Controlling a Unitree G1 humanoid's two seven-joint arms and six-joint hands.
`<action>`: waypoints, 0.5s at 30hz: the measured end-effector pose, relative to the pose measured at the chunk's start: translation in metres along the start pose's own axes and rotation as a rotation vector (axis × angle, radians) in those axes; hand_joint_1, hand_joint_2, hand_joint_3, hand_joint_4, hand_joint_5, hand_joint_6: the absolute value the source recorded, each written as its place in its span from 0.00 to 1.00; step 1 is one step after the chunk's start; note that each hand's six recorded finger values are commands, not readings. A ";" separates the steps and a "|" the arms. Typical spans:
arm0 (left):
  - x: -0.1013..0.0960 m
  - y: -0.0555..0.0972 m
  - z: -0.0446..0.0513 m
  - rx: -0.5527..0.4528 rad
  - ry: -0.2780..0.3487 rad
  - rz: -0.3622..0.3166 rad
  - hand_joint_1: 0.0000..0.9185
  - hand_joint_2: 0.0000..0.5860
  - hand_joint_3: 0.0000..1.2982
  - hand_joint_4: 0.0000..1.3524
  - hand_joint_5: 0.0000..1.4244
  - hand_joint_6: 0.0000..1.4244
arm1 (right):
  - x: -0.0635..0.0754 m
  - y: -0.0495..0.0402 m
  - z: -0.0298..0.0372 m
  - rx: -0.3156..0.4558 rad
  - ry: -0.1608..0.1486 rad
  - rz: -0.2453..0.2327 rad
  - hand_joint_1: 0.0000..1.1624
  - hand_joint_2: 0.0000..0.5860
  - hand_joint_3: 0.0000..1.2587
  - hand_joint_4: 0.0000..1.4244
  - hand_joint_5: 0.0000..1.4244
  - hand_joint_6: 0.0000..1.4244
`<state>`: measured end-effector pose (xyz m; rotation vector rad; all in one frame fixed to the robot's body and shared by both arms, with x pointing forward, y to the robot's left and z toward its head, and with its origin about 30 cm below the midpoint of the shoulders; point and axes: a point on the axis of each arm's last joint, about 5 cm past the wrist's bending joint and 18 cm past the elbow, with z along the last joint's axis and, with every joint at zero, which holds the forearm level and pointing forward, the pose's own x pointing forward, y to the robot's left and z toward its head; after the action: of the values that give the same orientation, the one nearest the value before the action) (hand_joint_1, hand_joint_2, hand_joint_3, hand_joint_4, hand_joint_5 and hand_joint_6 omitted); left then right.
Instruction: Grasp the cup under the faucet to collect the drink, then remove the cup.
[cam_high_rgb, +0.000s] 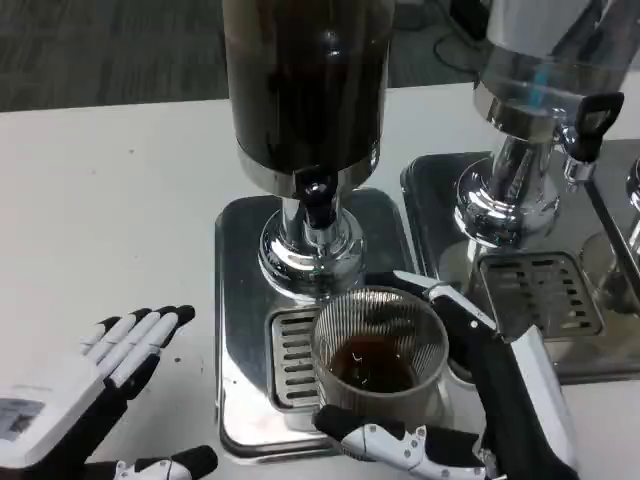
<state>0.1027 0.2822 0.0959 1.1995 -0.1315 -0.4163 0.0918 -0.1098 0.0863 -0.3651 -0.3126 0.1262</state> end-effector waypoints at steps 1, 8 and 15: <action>-0.002 -0.001 0.0013 0.001 0.001 0.002 0.00 0.15 0.00 0.00 0.00 0.00 | 0.000 -0.0007 0.0003 -0.003 -0.007 0.004 0.81 0.29 0.33 0.46 0.64 0.95; -0.011 -0.004 0.0092 0.002 0.019 -0.010 0.00 0.15 0.00 0.00 0.00 0.00 | -0.005 -0.0052 0.0051 -0.005 -0.029 0.031 0.81 0.28 0.34 0.46 0.64 0.95; -0.020 -0.009 0.0212 0.045 0.042 0.010 0.00 0.16 0.00 0.00 0.00 0.00 | -0.010 -0.0101 0.0039 -0.010 -0.031 0.096 0.80 0.28 0.34 0.46 0.64 0.95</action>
<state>0.0750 0.2686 0.0977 1.2502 -0.1110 -0.3803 0.0821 -0.1196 0.0907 -0.3881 -0.3262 0.2244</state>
